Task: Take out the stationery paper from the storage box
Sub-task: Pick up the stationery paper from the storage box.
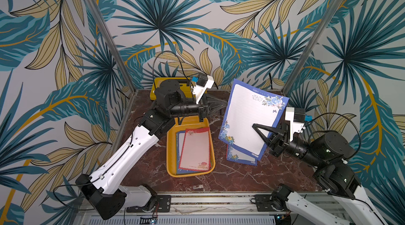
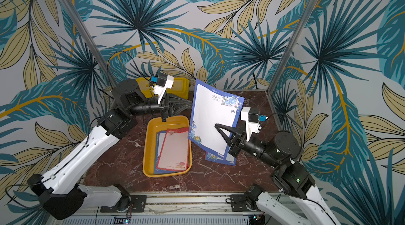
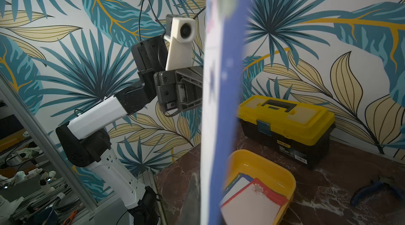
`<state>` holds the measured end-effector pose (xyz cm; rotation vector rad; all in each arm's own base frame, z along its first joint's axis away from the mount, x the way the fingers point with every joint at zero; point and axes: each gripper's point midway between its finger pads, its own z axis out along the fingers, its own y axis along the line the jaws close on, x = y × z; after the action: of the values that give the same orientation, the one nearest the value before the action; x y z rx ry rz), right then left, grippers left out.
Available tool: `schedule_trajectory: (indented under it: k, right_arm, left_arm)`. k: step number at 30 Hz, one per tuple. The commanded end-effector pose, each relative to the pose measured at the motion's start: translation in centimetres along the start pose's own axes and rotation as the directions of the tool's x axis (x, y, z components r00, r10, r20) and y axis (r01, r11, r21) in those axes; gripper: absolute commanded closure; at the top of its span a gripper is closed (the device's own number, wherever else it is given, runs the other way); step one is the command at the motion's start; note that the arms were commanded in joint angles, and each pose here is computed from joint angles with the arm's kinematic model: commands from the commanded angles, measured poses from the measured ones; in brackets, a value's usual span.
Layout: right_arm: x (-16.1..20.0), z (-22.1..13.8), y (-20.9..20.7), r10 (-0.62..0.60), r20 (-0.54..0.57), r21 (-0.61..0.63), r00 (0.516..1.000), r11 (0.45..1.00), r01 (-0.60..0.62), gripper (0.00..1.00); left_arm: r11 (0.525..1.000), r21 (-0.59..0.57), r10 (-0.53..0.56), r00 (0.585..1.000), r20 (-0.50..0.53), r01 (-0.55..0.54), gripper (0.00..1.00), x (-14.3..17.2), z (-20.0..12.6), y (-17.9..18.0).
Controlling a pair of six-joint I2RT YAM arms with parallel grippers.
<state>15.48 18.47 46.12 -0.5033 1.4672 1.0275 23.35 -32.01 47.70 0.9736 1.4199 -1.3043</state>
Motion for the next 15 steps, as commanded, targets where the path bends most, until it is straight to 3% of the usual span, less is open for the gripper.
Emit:
schedule_trajectory:
  k: [1,9,13,15]
  right_arm:
    - [1.7,0.1,-0.6,0.009,-0.051,0.013,0.999,1.0,-0.008,1.0]
    - [2.5,2.2,-0.9,-0.033,-0.117,-0.011,0.993,0.999,0.032,1.0]
    - [3.4,3.3,-1.7,-0.055,-0.159,0.0,0.986,0.998,0.056,1.0]
    - [4.1,3.9,-2.3,-0.05,-0.179,0.02,0.983,0.998,0.055,1.0]
  left_arm:
    - [0.998,-0.047,-0.035,0.999,0.032,0.036,0.95,-0.9,-0.1,0.8]
    - [0.986,-0.156,-0.043,0.997,0.063,0.052,0.93,0.2,-2.1,1.1]
    - [0.959,-0.283,0.013,0.994,0.107,0.017,0.65,0.4,-4.6,1.3]
    - [0.93,-0.367,0.043,0.99,0.138,0.011,0.58,0.3,-6.3,1.6]
